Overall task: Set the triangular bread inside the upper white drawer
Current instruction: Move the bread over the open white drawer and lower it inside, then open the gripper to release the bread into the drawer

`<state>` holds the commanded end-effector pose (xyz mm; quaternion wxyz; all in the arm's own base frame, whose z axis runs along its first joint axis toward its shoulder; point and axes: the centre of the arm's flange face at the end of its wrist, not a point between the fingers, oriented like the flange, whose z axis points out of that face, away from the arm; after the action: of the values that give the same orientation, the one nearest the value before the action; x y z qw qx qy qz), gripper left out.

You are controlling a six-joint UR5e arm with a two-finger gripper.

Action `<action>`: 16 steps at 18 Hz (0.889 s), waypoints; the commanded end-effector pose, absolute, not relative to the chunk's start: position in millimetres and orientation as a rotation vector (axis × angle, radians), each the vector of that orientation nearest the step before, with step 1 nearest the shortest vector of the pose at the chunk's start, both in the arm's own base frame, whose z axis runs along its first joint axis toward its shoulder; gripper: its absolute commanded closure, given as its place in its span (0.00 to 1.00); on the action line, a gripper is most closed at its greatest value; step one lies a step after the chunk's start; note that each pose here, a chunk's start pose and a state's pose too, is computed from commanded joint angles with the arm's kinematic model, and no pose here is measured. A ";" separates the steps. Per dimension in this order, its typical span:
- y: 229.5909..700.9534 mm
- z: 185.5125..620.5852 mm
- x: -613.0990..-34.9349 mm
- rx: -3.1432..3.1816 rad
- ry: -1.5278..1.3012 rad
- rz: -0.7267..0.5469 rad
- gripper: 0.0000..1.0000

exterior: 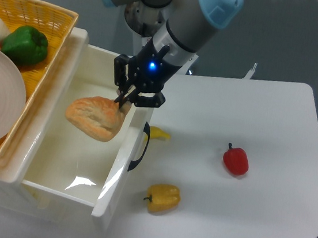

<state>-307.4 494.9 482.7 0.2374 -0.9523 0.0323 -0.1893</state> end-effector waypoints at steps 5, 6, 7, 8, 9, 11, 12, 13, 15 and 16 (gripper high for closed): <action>497.3 473.8 -307.7 -2.613 0.086 -0.528 0.79; 497.1 472.4 -307.5 -2.614 0.085 -0.529 0.76; 496.7 471.9 -306.8 -2.613 0.087 -0.532 0.72; 497.1 471.2 -307.3 -2.612 0.089 -0.531 0.67; 497.8 471.2 -307.1 -2.611 0.094 -0.522 0.64; 502.6 469.7 -302.2 -2.606 0.114 -0.510 0.54; 503.9 469.3 -302.4 -2.602 0.118 -0.501 0.52; 504.8 468.1 -302.2 -2.602 0.120 -0.500 0.51; 504.9 468.3 -302.3 -2.601 0.121 -0.498 0.50; 504.9 468.3 -302.3 -2.601 0.121 -0.498 0.50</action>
<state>-302.3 504.9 468.3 0.2427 -0.9518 0.0443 -0.1821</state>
